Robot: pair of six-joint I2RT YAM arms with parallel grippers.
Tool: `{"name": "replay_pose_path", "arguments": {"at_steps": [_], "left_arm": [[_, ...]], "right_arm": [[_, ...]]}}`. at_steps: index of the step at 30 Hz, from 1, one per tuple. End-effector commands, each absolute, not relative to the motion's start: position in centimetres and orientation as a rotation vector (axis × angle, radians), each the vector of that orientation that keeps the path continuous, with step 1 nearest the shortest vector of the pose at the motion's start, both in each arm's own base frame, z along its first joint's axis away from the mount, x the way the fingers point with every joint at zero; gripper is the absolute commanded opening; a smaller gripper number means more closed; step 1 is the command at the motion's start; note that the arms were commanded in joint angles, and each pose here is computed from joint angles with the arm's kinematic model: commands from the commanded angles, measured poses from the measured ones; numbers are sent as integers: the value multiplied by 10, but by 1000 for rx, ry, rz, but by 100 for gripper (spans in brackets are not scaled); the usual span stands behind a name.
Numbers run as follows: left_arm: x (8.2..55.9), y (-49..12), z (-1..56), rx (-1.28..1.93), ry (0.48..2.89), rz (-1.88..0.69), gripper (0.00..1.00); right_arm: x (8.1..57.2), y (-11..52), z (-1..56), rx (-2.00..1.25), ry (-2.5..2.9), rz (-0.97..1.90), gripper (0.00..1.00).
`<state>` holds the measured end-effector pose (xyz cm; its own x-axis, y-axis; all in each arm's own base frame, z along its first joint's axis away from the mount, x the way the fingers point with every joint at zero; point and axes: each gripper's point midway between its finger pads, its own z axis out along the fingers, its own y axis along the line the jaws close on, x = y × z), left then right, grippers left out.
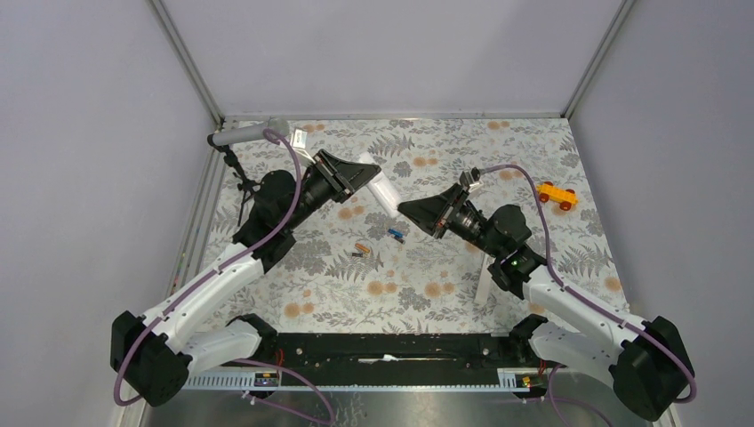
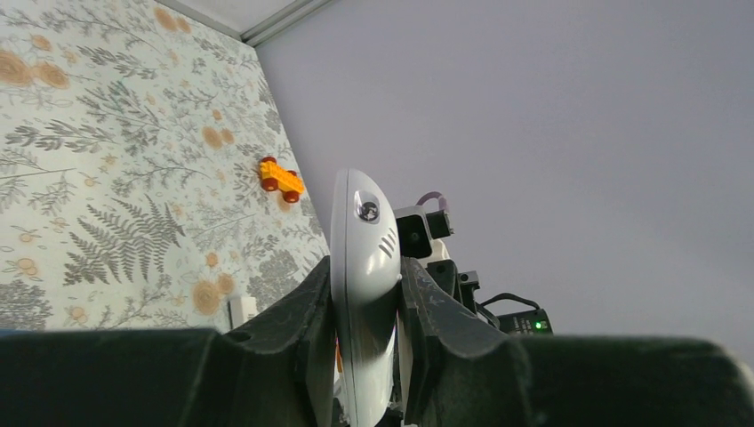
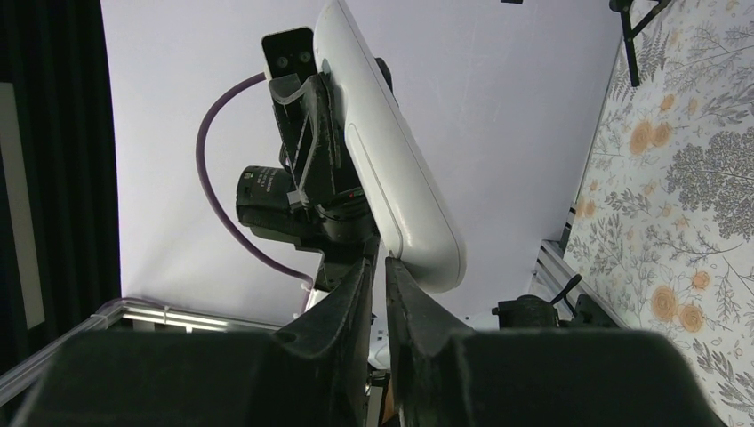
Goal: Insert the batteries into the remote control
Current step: Remove the battery cover from the remote control.
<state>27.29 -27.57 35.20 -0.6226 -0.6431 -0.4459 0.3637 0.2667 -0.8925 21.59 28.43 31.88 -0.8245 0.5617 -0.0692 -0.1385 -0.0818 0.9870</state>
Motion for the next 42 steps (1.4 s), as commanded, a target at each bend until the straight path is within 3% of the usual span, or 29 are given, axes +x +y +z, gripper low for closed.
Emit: {"name": "replay_pose_path", "arguments": {"at_steps": [1,12,22,29,42], "left_arm": [[244,-287,369,-103,1691,-1532,0],[251,-284,349,-110,1759,-1426,0],[271,-282,339,-195,1776,-1359,0],[285,-293,318,-215,1800,-1351,0],[306,-309,218,-227,2010,-1208,0]], "right_arm": [[222,277,348,414,1557,1965,17],[224,273,354,399,1531,1922,15],[236,272,283,563,1859,1668,20],[242,257,229,618,1937,1519,41],[247,226,150,704,2054,1311,49]]}}
